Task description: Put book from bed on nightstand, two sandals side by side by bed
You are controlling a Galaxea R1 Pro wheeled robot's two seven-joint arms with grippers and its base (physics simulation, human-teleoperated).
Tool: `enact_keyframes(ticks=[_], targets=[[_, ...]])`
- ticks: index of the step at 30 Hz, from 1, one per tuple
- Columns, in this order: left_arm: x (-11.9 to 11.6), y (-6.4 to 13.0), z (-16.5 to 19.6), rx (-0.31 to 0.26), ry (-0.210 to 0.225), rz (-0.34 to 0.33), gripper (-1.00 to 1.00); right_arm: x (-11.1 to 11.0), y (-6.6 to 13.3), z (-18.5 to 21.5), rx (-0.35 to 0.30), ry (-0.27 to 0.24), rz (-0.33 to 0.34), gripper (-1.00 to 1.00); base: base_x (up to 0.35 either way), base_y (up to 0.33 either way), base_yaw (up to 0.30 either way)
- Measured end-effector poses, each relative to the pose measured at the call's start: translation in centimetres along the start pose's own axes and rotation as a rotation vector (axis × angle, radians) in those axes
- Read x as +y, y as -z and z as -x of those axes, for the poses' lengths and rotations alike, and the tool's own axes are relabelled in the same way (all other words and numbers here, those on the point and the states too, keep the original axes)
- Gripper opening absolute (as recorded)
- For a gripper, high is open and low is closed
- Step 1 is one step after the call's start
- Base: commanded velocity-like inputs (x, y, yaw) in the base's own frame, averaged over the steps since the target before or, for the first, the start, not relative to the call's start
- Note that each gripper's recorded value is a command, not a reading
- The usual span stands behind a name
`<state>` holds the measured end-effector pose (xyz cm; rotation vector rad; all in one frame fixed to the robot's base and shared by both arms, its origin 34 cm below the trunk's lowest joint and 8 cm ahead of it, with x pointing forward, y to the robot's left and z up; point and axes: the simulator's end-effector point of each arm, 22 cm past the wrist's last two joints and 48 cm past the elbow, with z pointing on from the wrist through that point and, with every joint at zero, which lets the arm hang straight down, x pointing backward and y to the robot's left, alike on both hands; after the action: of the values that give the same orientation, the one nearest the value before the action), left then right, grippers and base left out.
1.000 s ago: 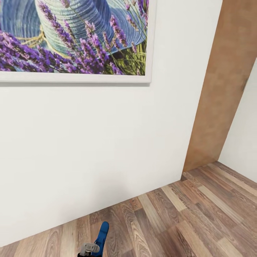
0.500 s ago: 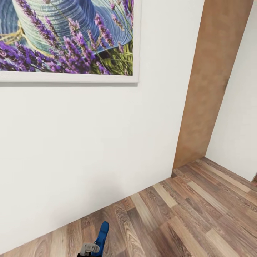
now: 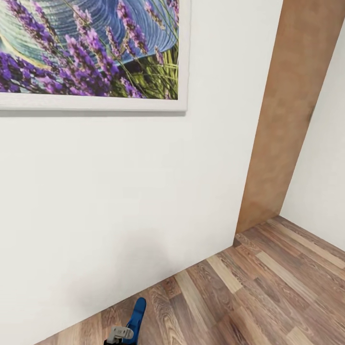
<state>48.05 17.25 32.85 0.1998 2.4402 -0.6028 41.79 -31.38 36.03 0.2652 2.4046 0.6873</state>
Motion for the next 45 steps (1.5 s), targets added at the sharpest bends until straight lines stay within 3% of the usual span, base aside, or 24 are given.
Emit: enact_keyframes(ticks=[19,45], targets=[[0.03,-0.07,-0.23,0.005,0.003,0.0,-1.0,-0.11,-0.03,-0.18,0.004,-0.002,-0.002,1.0,0.314,0.0,-0.078],[0.06,-0.1,-0.25,0.005,0.004,0.0,-1.0,-0.13,-0.05,-0.2,0.005,-0.003,-0.002,1.0,0.012,0.0,-0.208]])
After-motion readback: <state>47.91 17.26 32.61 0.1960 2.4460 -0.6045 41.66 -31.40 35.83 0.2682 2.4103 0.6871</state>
